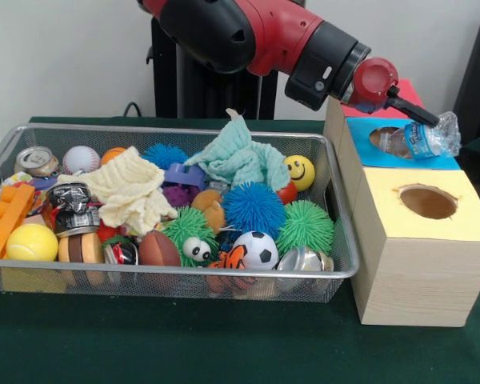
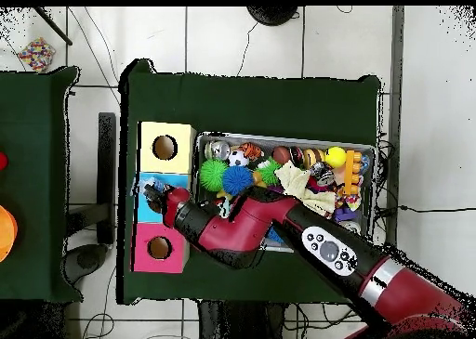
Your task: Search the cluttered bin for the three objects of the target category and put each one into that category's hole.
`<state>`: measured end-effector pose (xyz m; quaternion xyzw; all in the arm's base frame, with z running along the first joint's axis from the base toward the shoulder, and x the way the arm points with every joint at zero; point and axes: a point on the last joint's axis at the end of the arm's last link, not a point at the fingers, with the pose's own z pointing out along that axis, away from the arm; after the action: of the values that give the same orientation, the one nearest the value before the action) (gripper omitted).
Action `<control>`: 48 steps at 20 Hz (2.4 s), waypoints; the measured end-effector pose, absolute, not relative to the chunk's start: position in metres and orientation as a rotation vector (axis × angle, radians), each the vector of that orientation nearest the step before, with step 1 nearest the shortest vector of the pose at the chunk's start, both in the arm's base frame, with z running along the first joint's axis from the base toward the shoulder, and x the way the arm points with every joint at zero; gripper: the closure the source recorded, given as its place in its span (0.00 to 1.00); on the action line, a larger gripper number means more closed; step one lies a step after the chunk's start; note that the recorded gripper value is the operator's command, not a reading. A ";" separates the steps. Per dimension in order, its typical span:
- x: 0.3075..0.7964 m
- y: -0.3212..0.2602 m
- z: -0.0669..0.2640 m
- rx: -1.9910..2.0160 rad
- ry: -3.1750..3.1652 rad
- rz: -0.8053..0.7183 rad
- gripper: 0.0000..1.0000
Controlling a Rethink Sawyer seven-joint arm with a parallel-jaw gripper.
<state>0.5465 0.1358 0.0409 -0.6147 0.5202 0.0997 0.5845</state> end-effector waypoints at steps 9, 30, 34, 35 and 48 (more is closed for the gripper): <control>0.550 0.136 0.041 -1.441 1.213 0.274 1.00; 0.565 0.135 0.045 -1.451 1.286 0.461 1.00; 0.568 0.135 0.046 -1.462 1.296 0.462 1.00; 0.568 0.135 0.046 -1.463 1.296 0.463 1.00; 0.573 0.136 0.051 -1.578 1.233 0.431 1.00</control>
<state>0.5731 0.1362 0.0511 -0.6580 0.5142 0.1798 0.5199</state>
